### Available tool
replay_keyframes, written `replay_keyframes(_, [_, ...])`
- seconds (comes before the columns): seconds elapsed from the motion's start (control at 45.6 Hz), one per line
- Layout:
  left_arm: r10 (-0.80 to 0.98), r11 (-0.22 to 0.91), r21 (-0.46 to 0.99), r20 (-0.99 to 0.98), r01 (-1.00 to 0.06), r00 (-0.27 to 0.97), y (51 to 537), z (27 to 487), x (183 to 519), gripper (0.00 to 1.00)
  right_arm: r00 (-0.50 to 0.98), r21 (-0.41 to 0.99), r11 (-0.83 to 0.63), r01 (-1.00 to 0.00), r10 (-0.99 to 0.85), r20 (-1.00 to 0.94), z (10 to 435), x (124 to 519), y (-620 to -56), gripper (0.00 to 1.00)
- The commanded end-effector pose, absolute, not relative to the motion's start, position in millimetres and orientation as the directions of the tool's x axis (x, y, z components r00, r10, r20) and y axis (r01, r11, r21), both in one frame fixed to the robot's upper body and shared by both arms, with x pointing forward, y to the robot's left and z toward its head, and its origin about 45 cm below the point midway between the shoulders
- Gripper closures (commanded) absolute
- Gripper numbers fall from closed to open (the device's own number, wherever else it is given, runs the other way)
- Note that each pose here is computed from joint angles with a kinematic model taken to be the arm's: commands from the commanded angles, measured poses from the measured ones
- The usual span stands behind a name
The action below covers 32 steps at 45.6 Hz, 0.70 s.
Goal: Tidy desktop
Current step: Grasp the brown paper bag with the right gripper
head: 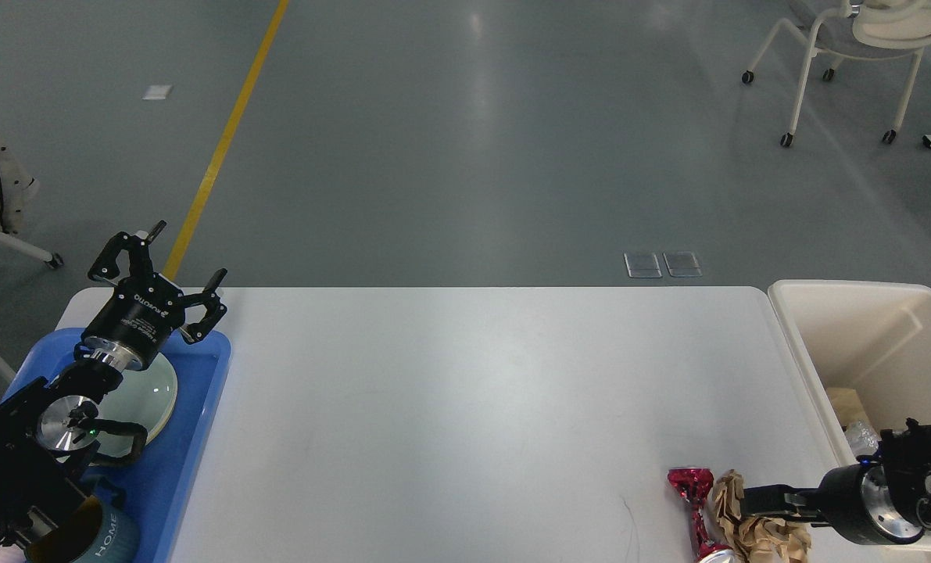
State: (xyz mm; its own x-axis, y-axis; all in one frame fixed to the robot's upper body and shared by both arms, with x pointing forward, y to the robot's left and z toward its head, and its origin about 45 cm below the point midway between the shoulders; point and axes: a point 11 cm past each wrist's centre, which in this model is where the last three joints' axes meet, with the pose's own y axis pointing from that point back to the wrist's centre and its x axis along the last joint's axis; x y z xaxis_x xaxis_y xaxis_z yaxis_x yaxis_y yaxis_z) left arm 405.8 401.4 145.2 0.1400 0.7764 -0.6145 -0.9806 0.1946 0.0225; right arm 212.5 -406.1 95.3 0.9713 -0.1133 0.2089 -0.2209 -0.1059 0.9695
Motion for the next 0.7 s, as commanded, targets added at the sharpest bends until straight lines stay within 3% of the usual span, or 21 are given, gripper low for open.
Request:
replay_keyframes(0.0, [0.777,0.194,0.023,-0.614,-0.981,0.139,401,145,406,0.0,0.969,0.968,-0.096,-0.232,-0.108,0.221,84,208,-409,0.0])
replay_keyframes(0.197, [0.776,0.195,0.022,-0.615,-0.981,0.141,401,145,406,0.0,0.964,0.962,-0.1,-0.254,-0.11,0.243,75,206,-406,0.0])
replay_keyframes(0.241, [0.777,0.194,0.023,-0.614,-0.981,0.139,401,145,406,0.0,0.961,0.959,-0.1,-0.265,-0.111,0.254,75,208,-406,0.04])
replay_keyframes(0.285, [0.777,0.194,0.023,-0.614,-0.981,0.139,401,145,406,0.0,0.958,0.956,-0.105,-0.274,-0.112,0.262,75,209,-404,0.2])
replay_keyframes(0.351, [0.777,0.194,0.023,-0.614,-0.981,0.139,401,145,406,0.0,0.958,0.955,-0.108,-0.277,-0.105,0.266,75,210,-404,0.52])
replay_keyframes(0.395, [0.776,0.195,0.022,-0.615,-0.981,0.141,401,145,406,0.0,0.959,0.955,-0.111,-0.276,-0.102,0.266,75,210,-403,0.63])
replay_keyframes(0.461, [0.776,0.195,0.022,-0.615,-0.981,0.141,401,145,406,0.0,0.959,0.954,-0.122,-0.273,-0.109,0.26,80,209,-402,0.99])
replay_keyframes(0.548, [0.776,0.195,0.022,-0.615,-0.981,0.141,401,145,406,0.0,0.958,0.954,-0.134,-0.269,-0.137,0.251,90,205,-402,1.0])
replay_keyframes(0.68, [0.777,0.194,0.023,-0.614,-0.981,0.139,401,145,406,0.0,0.937,0.932,-0.147,-0.333,-0.159,0.31,153,237,-404,1.0])
